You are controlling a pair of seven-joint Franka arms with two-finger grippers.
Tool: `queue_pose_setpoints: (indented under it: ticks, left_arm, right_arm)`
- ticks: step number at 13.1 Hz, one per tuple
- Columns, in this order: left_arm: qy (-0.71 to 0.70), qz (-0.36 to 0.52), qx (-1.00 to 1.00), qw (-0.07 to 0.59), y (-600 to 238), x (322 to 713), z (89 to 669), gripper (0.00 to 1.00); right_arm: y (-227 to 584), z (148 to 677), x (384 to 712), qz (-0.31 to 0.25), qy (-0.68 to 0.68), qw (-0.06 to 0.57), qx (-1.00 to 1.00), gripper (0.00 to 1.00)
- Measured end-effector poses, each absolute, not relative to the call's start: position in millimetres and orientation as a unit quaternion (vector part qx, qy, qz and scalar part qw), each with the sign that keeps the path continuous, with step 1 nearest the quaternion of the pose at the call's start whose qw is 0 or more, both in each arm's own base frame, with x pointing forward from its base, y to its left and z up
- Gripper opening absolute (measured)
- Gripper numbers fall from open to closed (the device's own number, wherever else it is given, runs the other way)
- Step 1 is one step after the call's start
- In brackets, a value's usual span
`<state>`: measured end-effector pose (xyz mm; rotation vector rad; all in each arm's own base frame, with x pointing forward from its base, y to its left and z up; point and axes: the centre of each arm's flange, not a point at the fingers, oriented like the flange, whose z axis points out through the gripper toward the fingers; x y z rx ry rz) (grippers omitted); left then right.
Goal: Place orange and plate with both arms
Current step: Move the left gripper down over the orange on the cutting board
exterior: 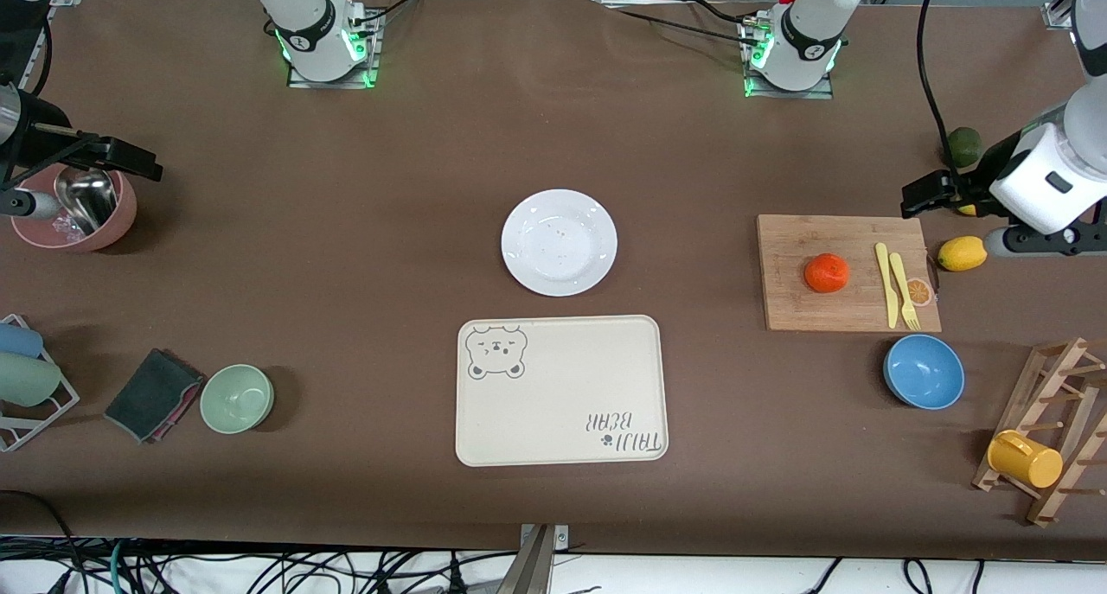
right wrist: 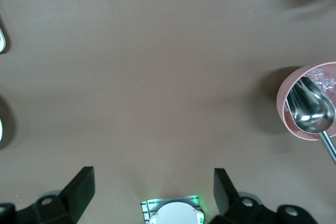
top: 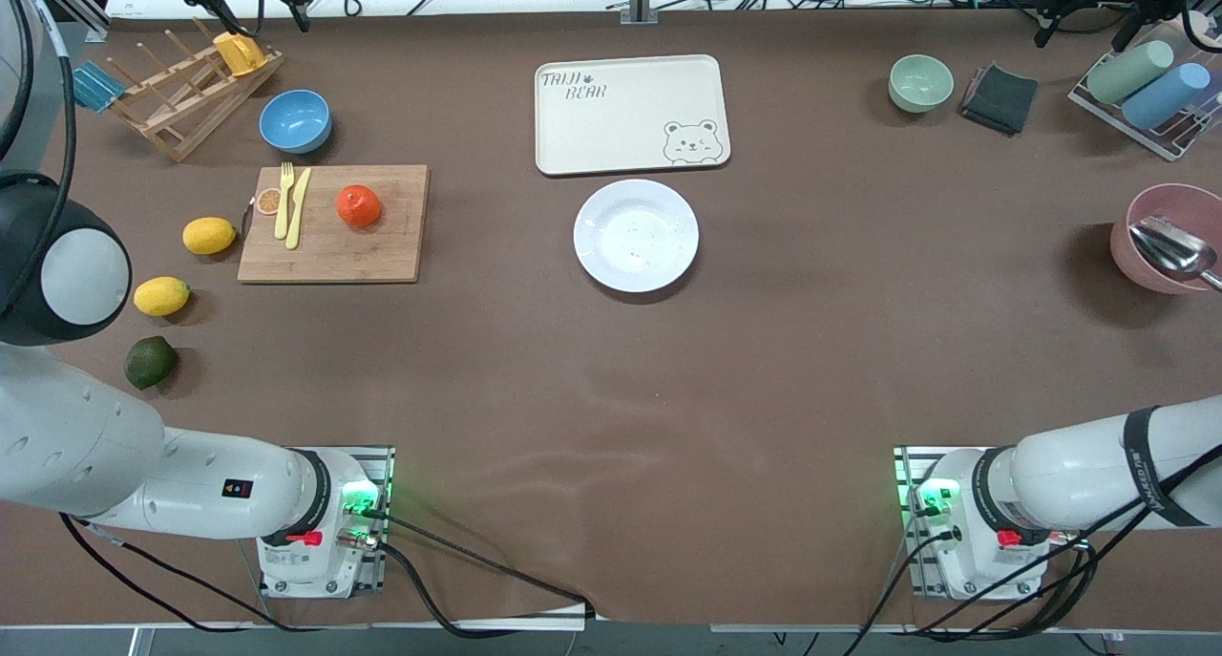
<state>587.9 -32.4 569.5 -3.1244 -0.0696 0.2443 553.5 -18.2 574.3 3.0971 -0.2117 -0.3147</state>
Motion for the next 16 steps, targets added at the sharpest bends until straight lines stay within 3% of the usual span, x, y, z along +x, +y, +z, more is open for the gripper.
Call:
queue_pose_setpoints:
  ticks: [7, 16]
  left_arm:
    - [-0.058, 0.12, -0.991, 0.002, 11.6, 585.3, 482.9, 1.0]
    - [-0.061, 0.112, -0.992, 0.004, 13.3, 552.7, 313.5, 1.0]
  right_arm:
    - [-18.3, 575.0, 554.0, -0.099, -0.068, 0.011, 0.993, 1.0]
    - [-18.5, 578.9, 559.3, -0.076, -0.075, 0.01, 0.994, 1.0]
